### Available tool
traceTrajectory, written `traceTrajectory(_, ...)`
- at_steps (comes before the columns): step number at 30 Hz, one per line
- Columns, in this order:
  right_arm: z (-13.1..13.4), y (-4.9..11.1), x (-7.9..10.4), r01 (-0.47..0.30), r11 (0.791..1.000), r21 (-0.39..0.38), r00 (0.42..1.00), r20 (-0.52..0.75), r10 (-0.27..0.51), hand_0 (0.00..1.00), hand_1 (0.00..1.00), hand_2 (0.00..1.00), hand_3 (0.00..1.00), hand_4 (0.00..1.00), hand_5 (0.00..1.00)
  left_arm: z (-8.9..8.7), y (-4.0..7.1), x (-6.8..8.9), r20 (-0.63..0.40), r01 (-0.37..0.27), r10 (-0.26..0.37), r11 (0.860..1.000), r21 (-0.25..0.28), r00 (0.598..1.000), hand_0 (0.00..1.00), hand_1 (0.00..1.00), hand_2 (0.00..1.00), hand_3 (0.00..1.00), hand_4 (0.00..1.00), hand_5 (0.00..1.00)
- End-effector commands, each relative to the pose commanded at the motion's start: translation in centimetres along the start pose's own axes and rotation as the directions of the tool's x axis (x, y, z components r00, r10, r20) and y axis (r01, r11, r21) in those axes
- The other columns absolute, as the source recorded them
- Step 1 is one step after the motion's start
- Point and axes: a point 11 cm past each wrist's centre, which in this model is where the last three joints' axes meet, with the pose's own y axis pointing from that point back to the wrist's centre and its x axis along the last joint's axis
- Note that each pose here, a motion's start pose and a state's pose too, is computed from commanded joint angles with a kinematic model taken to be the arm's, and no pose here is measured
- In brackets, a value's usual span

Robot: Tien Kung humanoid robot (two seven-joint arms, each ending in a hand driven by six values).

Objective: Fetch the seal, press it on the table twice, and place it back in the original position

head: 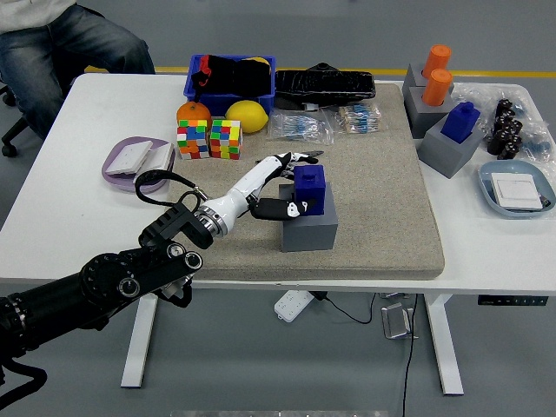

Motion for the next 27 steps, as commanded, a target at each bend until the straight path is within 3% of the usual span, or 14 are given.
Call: traceTrajectory(27, 0.04, 0.0, -0.01, 0.0, 1.0, 0.0, 1.0, 0.002, 0.0, 0.934, 0.785, 0.785, 0.809, 0.872, 0.478, 0.29, -0.18, 0.45, 0.025, -0.001, 0.001, 1.0, -0.006, 1.0, 0.828, 0.588, 0.518, 0.812, 0.619, 0.002)
